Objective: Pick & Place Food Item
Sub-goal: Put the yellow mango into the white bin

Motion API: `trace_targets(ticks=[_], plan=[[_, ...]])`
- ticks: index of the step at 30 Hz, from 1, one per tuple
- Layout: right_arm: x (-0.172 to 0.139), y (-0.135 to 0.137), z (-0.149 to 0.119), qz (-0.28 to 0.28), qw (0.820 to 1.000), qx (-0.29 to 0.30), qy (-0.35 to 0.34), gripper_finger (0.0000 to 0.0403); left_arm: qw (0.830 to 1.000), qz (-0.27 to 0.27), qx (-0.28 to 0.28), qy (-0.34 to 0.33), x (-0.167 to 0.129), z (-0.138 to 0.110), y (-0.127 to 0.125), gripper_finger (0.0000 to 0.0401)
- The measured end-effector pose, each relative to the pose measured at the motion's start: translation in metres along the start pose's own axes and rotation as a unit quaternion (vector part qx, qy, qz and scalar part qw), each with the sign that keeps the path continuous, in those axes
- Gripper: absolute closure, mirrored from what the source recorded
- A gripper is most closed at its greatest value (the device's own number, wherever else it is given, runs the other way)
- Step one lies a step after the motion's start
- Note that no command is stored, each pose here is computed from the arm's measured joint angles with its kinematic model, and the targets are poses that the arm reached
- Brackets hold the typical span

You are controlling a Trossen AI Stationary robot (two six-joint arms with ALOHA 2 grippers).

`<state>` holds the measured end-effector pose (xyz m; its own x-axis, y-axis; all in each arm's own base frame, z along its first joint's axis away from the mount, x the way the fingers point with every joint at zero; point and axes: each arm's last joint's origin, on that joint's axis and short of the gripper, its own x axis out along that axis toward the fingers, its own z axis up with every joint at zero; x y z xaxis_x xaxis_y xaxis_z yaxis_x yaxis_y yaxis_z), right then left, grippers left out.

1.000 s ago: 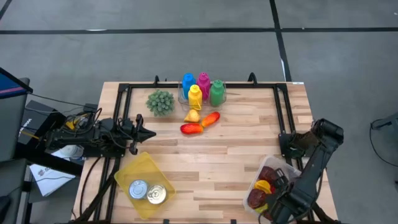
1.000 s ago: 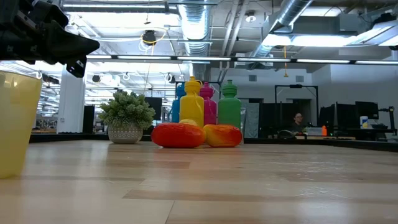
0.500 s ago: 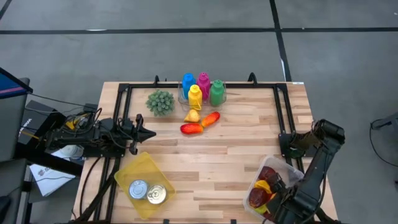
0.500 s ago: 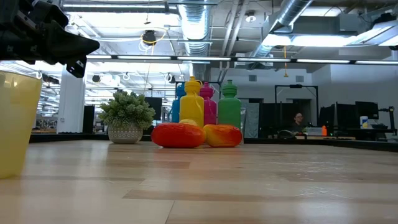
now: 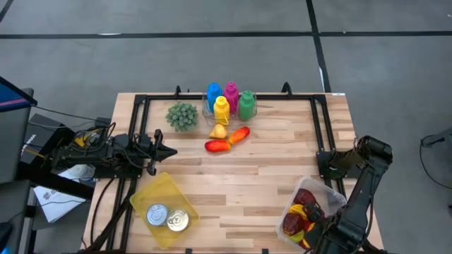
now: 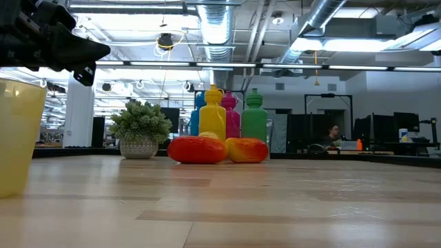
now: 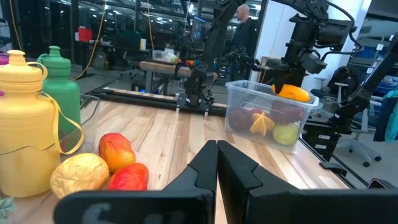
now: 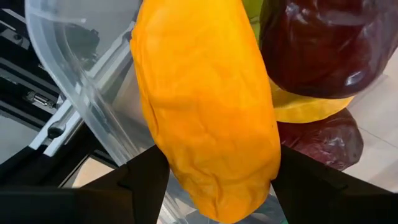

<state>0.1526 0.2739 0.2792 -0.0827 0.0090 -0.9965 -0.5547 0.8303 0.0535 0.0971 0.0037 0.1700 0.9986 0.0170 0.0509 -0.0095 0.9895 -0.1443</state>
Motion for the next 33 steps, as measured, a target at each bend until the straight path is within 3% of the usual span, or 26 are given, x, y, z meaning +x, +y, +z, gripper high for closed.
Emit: trace_targets(ticks=[9,16,33], plan=[[0.012,0.001,0.002,0.011,1.000,0.012,-0.002,0.0153,1.000,0.000,0.000,0.000,0.000,0.000,0.000,0.0401],[0.017,-0.008,0.001,0.006,0.998,0.061,0.021,0.0153,1.000,0.000,0.000,0.000,0.000,0.000,0.000,0.0401],[0.017,-0.011,0.008,0.030,0.997,0.073,0.006,0.0153,1.000,0.000,0.000,0.000,0.000,0.000,0.000,0.0401]])
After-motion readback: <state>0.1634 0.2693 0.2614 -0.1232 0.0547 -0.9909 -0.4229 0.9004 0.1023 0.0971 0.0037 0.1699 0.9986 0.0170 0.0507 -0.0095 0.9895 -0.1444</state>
